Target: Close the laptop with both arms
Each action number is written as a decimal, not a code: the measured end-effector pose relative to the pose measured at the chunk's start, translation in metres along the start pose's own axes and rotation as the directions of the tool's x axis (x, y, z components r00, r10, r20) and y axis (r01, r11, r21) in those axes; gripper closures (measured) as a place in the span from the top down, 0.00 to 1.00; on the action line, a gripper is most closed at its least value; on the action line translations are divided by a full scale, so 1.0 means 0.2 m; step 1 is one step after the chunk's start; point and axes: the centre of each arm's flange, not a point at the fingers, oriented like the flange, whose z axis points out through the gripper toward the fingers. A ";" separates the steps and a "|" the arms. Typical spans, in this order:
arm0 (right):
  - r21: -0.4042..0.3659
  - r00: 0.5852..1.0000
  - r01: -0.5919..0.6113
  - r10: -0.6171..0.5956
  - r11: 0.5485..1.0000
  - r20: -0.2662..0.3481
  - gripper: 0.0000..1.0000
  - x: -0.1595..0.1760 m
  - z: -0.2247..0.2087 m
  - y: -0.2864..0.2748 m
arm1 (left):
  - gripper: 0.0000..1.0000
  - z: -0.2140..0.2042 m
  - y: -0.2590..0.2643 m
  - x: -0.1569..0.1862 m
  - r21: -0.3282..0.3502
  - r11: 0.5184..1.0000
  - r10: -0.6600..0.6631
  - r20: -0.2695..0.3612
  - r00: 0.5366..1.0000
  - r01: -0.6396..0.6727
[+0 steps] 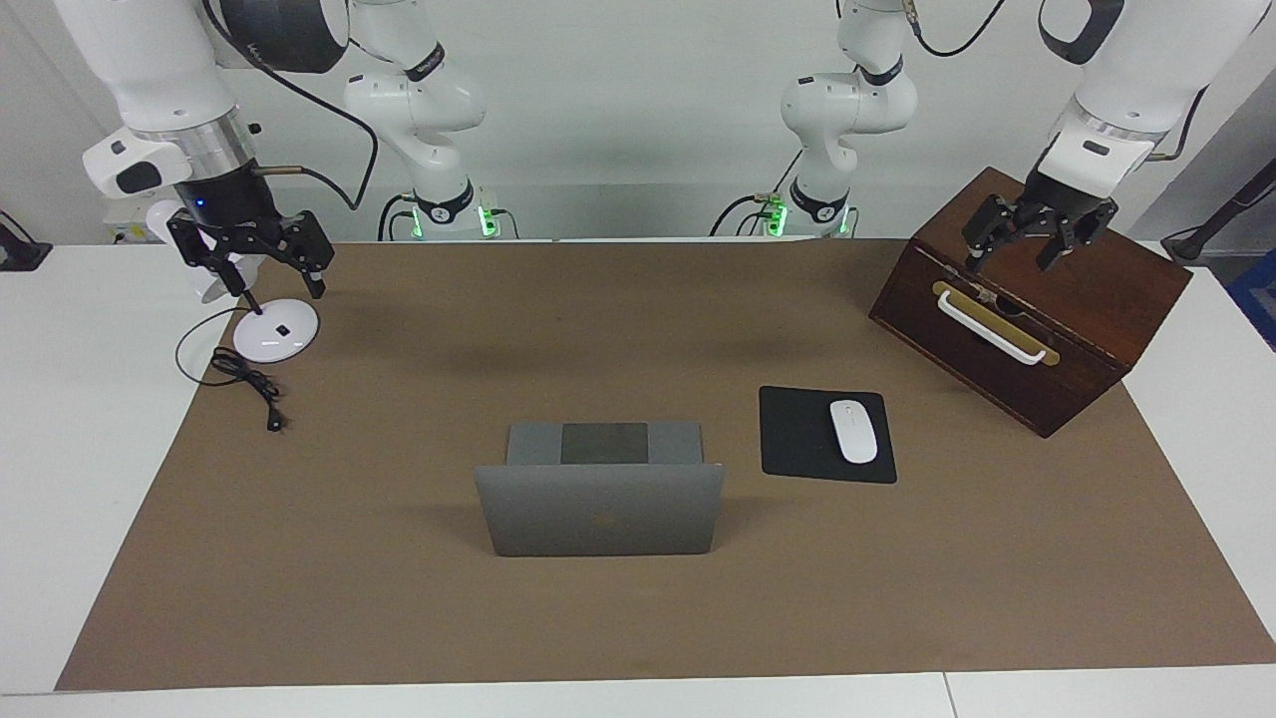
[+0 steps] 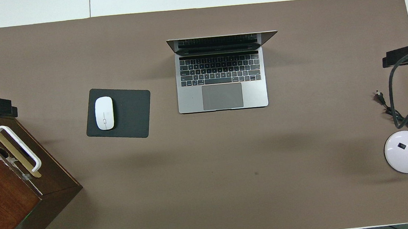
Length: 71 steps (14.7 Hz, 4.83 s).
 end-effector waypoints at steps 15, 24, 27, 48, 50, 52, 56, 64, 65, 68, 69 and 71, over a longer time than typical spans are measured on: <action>0.000 0.999 0.032 -0.032 0.999 -0.001 1.00 0.00 0.00 0.00 | 1.00 0.01 -0.01 0.00 0.000 1.000 -0.005 0.005 1.000 0.005; -0.001 0.998 0.050 -0.050 0.999 -0.039 1.00 0.02 -0.01 0.00 | 0.92 0.01 -0.01 0.00 0.001 1.000 -0.030 0.005 1.000 0.030; -0.001 0.998 0.056 -0.056 0.998 -0.037 1.00 0.02 0.00 0.00 | 0.55 0.01 -0.01 0.00 0.001 0.999 -0.037 -0.005 0.999 0.037; -0.049 0.947 0.188 -0.194 0.981 -0.257 0.41 0.16 -0.03 0.01 | 0.01 0.39 0.37 0.16 -0.068 0.995 0.041 -0.328 0.944 -0.066; -0.075 0.911 0.221 -0.233 0.972 -0.340 0.22 0.22 -0.04 -0.01 | 0.01 0.51 0.49 0.14 -0.071 0.992 0.072 -0.378 0.923 -0.106; -0.091 0.872 0.249 -0.264 0.964 -0.413 0.02 0.28 -0.05 -0.11 | 0.01 0.63 0.62 0.10 -0.071 0.986 0.107 -0.412 0.905 -0.149; -0.073 0.808 0.263 -0.261 0.962 -0.528 0.01 0.37 -0.02 -0.35 | 0.01 0.87 0.88 -0.02 -0.070 0.968 0.182 -0.470 0.864 -0.242; 0.016 0.821 0.114 -0.085 0.993 -0.565 0.01 0.50 0.10 -0.77 | 0.01 1.28 1.28 -0.31 -0.060 0.914 0.301 -0.566 0.768 -0.402; 0.024 0.819 0.101 -0.070 0.995 -0.570 0.01 0.52 0.11 -0.81 | 0.01 1.32 1.30 -0.31 -0.057 0.910 0.305 -0.579 0.756 -0.411; 0.077 0.815 0.059 -0.004 0.995 -0.579 0.01 0.59 0.12 -0.89 | 0.01 1.46 1.36 -0.32 -0.050 0.900 0.315 -0.613 0.724 -0.433; 0.077 0.811 0.046 0.008 0.996 -0.585 0.01 0.61 0.13 -0.93 | 0.01 1.52 1.38 -0.33 -0.047 0.897 0.317 -0.625 0.713 -0.440; 0.047 0.805 0.009 0.020 0.999 -0.593 0.01 0.61 0.18 -1.05 | 0.01 1.64 1.41 -0.34 -0.041 0.892 0.318 -0.652 0.688 -0.451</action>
